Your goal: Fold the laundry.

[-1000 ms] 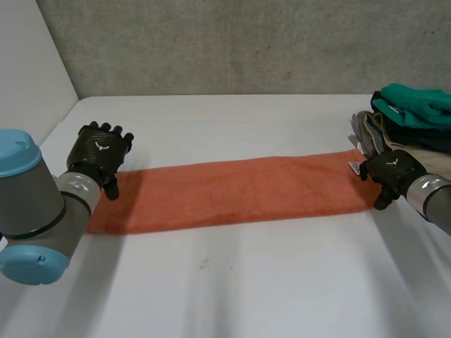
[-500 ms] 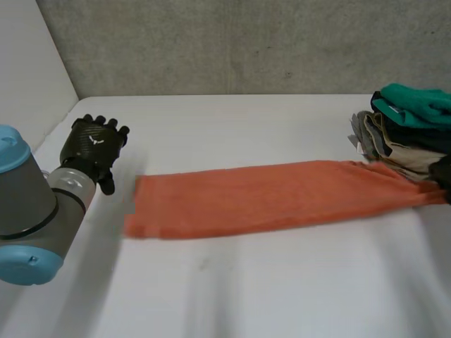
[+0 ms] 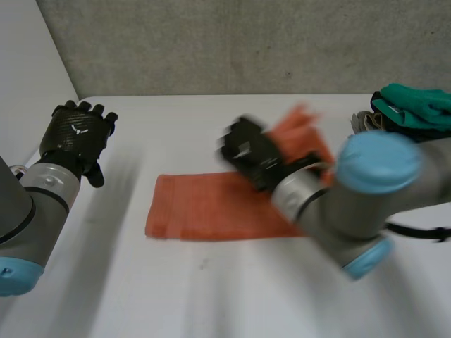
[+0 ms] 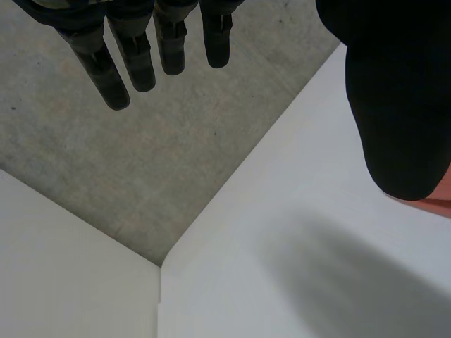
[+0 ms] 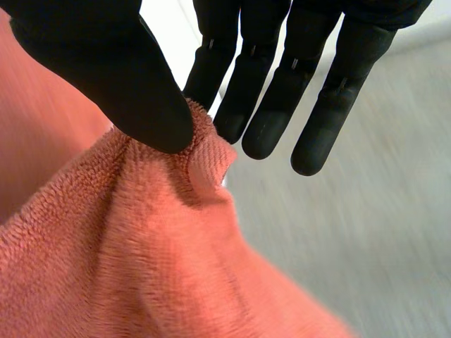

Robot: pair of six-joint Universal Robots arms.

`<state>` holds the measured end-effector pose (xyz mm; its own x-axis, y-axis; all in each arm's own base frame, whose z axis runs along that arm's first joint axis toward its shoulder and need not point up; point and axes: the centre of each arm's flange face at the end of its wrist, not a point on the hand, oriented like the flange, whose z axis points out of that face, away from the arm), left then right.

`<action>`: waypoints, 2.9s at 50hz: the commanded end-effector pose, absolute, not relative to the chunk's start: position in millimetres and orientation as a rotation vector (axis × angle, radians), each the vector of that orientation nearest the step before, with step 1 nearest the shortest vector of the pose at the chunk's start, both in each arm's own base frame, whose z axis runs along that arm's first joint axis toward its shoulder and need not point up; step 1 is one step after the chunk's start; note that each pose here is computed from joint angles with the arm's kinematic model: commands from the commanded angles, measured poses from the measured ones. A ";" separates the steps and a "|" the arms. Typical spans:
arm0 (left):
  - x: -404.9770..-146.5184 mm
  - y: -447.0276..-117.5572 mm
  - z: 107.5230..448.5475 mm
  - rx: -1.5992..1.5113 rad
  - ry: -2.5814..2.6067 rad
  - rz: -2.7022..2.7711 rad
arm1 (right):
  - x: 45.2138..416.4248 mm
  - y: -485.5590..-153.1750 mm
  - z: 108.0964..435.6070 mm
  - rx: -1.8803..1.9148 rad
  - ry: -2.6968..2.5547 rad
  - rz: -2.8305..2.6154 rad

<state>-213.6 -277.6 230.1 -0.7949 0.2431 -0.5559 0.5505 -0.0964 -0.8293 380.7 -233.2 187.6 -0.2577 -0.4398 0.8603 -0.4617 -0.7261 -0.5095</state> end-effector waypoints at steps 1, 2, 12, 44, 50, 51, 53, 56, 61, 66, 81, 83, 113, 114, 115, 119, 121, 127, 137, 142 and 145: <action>-210.6 -274.2 221.4 0.884 1.974 -1.954 | 443.5 -169.0 117.4 2.259 -0.912 2.229; -210.4 -273.5 220.1 0.886 1.979 -1.949 | 445.8 -165.2 111.8 2.279 -0.905 2.224; -211.4 -272.9 219.3 0.888 1.980 -1.955 | 441.3 -158.5 116.1 2.224 -1.084 2.201; -298.4 -242.5 207.8 1.178 1.976 -2.095 | 258.9 -295.4 126.2 1.303 -2.047 1.719; -290.5 -240.1 219.9 1.145 1.956 -2.117 | 287.0 -287.4 167.1 1.409 -1.662 1.856; -286.6 -240.4 223.3 1.128 1.952 -2.122 | 297.7 -279.6 170.7 1.447 -1.610 1.878; -282.6 -241.0 227.8 1.108 1.942 -2.131 | 323.1 -258.1 174.4 1.551 -1.513 1.929; -274.7 -242.2 231.8 1.076 1.938 -2.131 | 368.9 -212.1 162.5 1.806 -1.318 2.012; -268.6 -242.1 228.2 1.064 1.954 -2.105 | 397.1 -147.7 125.9 2.197 -1.106 2.015; -267.0 -237.6 219.8 1.072 1.995 -2.082 | 393.9 -136.4 112.2 2.282 -1.113 1.996; -301.4 -234.1 255.2 0.879 2.109 -2.359 | 332.5 -220.5 206.1 1.398 -2.416 2.369; -308.8 -230.3 254.2 0.858 2.145 -2.360 | 327.3 -228.3 210.3 1.316 -2.528 2.327; -324.6 -201.6 153.4 0.908 2.507 -1.808 | 337.0 -275.2 142.5 1.478 -2.413 1.691; -325.0 -202.4 158.7 0.917 2.488 -1.827 | 337.8 -273.1 146.5 1.479 -2.394 1.706; -325.9 -203.9 166.9 0.927 2.459 -1.858 | 340.2 -268.0 157.5 1.475 -2.358 1.758; -333.5 -211.6 210.9 1.020 2.274 -2.021 | 342.9 -250.3 179.6 1.469 -2.254 1.920; -337.1 -212.8 224.9 1.068 2.215 -2.074 | 342.5 -241.3 183.2 1.470 -2.219 1.970; -349.7 -215.7 270.4 1.295 2.051 -2.290 | 343.6 -191.2 167.9 1.581 -2.145 2.033; -358.4 -205.2 283.8 1.762 2.133 -2.294 | 338.9 -169.7 119.7 1.632 -2.148 2.016; -359.2 -206.5 277.3 1.773 2.188 -2.267 | 346.0 -177.9 108.3 1.606 -2.107 2.081; -359.8 -207.3 272.3 1.776 2.206 -2.248 | 351.2 -183.8 102.0 1.595 -2.077 2.117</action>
<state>-358.7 -205.6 282.5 -0.4357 0.8399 -0.3235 0.2699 -0.2209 -0.9372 342.1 -172.2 113.3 -0.5162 -0.7378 0.4350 -0.4634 -0.1865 -0.8663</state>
